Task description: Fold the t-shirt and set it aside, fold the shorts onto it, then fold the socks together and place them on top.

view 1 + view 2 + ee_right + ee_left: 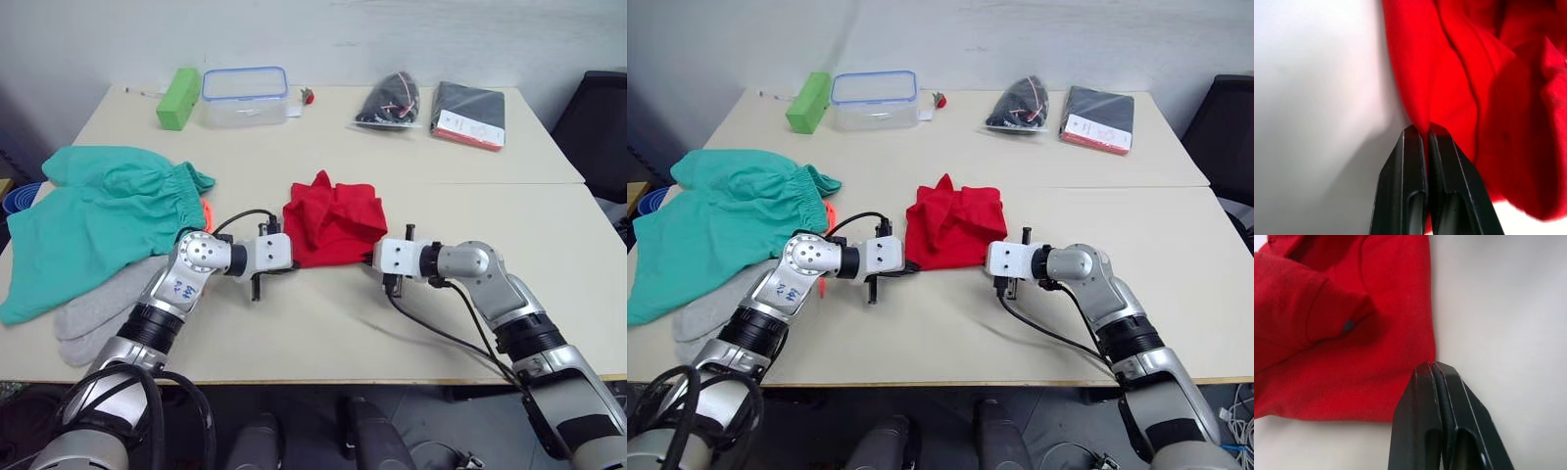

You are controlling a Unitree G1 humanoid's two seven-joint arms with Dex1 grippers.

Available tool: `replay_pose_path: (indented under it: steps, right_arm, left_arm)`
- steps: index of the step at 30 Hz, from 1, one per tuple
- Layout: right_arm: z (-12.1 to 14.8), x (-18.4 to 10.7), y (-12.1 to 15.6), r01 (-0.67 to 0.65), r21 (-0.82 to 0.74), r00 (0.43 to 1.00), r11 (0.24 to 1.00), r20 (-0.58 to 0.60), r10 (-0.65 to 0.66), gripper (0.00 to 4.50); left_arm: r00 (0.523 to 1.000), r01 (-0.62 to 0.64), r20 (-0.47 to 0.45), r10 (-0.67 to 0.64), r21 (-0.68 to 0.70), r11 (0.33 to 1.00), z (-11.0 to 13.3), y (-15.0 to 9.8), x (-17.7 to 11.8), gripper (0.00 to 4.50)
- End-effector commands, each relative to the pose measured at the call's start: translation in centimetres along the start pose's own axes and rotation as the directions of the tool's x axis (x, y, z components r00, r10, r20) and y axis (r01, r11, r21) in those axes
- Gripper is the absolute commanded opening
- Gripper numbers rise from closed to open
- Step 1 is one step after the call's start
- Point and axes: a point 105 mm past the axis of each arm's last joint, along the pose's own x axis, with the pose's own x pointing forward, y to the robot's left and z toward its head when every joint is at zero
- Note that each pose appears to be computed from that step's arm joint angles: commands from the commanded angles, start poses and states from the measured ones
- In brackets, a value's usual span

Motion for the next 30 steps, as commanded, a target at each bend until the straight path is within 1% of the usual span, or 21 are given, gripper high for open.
replay_pose_path:
  steps: [1, 3, 6, 10, 12, 15, 17, 18, 20, 21, 23, 24, 26, 28, 30]
  right_arm:
    - [1.4, -1.5, 0.7, -0.038, -0.032, 0.997, 0.999, 0.061, 0.040, 0.02]
    - [2.2, -2.3, 2.1, -0.085, -0.040, 0.992, 0.996, 0.091, 0.089, 0.02]
    - [3.1, -3.7, 4.4, -0.157, -0.039, 0.981, 0.987, 0.112, 0.161, 0.02]
    - [4.2, -5.1, 7.5, -0.228, -0.004, 0.966, 0.974, 0.127, 0.227, 0.02]
    - [4.5, -5.3, 8.5, -0.228, 0.017, 0.966, 0.973, 0.129, 0.224, 0.02]
    - [4.5, -5.3, 8.8, -0.193, 0.052, 0.974, 0.980, 0.128, 0.186, 0.02]
    - [4.4, -5.4, 8.8, -0.188, 0.069, 0.976, 0.980, 0.124, 0.178, 0.02]
    - [4.5, -5.4, 8.8, -0.187, 0.076, 0.976, 0.979, 0.126, 0.176, 0.24]
    - [4.6, -5.6, 8.7, -0.185, 0.101, 0.976, 0.977, 0.133, 0.171, 0.72]
    - [4.7, -5.8, 8.7, -0.185, 0.103, 0.976, 0.977, 0.138, 0.170, 1.04]
    - [5.0, -6.3, 8.5, -0.184, 0.098, 0.973, 0.978, 0.160, 0.167, 1.77]
    - [5.4, -7.1, 8.3, -0.188, 0.128, 0.969, 0.974, 0.186, 0.162, 2.06]
    - [5.9, -8.4, 7.9, -0.200, 0.178, 0.961, 0.963, 0.228, 0.157, 2.10]
    - [6.1, -9.9, 7.1, -0.204, 0.200, 0.958, 0.958, 0.244, 0.153, 2.10]
    - [5.7, -10.7, 6.0, -0.182, 0.192, 0.966, 0.965, 0.219, 0.138, 2.10]
  left_arm:
    - [0.994, 0.096, 0.050, -0.095, -0.019, 0.995, 1.0, -1.8, -1.5, 0.01]
    - [0.981, 0.187, 0.056, -0.185, -0.049, 0.981, 1.2, -3.9, -2.9, 0.01]
    - [0.960, 0.279, 0.037, -0.277, -0.076, 0.957, 1.0, -6.7, -4.6, 0.01]
    - [0.945, 0.326, 0.024, -0.326, -0.119, 0.938, 0.9, -9.4, -5.7, 0.01]
    - [0.945, 0.326, 0.015, -0.327, -0.127, 0.937, 0.8, -10.1, -5.9, 0.01]
    - [0.963, 0.266, -0.020, -0.270, -0.134, 0.955, 0.3, -9.7, -5.8, 0.01]
    - [0.969, 0.241, -0.024, -0.247, -0.145, 0.960, 0.2, -9.6, -5.8, 0.01]
    - [0.971, 0.232, -0.016, -0.237, -0.148, 0.961, 0.2, -9.5, -5.8, 0.00]
    - [0.976, 0.215, 0.001, -0.218, -0.154, 0.964, 0.3, -9.3, -5.9, 0.43]
    - [0.976, 0.217, 0.014, -0.217, -0.156, 0.964, 0.4, -9.2, -6.1, 0.64]
    - [0.972, 0.234, 0.054, -0.228, -0.152, 0.960, 0.8, -9.1, -6.8, 1.29]
    - [0.975, 0.215, 0.093, -0.201, -0.170, 0.962, 1.4, -8.3, -7.5, 1.55]
    - [0.977, 0.182, 0.141, -0.157, -0.185, 0.966, 2.4, -7.0, -8.4, 2.26]
    - [0.981, 0.143, 0.152, -0.121, -0.148, 0.979, 3.1, -5.5, -8.9, 2.81]
    - [0.984, 0.116, 0.147, -0.100, -0.103, 0.988, 3.6, -4.4, -8.8, 2.81]
